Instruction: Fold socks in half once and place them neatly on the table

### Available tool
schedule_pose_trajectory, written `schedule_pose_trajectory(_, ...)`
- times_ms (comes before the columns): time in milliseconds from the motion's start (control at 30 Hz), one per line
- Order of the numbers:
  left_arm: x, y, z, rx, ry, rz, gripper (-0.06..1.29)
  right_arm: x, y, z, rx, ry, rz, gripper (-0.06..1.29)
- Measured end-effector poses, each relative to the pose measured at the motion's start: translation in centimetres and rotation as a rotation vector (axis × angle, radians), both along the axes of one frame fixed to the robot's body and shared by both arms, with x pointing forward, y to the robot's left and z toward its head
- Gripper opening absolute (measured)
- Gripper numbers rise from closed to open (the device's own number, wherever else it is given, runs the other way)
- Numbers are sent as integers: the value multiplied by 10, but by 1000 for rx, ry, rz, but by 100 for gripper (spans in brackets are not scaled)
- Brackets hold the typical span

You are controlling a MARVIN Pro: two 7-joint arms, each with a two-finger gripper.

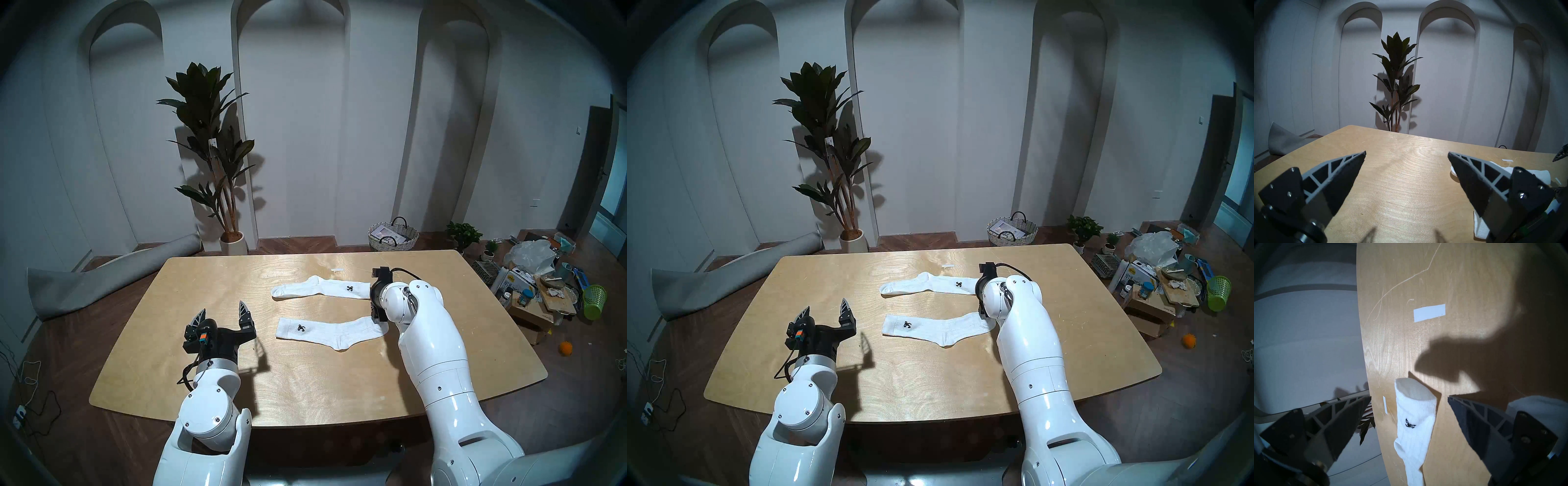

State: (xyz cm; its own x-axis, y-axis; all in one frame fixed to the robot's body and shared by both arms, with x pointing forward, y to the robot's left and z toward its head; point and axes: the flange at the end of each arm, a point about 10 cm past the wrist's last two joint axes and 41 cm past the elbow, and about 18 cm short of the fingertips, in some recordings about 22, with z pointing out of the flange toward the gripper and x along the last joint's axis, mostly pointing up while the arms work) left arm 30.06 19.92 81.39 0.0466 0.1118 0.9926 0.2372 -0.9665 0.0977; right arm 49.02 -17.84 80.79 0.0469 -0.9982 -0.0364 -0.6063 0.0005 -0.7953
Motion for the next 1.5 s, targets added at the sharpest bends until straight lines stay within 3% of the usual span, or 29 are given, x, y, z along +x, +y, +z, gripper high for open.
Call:
schedule_pose_trajectory(367,0,-2,-2,-15,9,19,126,8,-2,-3,-56,-24,40,123)
schedule_pose_trajectory(767,0,-1,-6,-11,19,39,126,15,0,-7,-65,-35,51,122)
schedule_pose_trajectory(1500,0,5,-8,-17,22,67,126,10,19,-13,-77,-30,55,117)
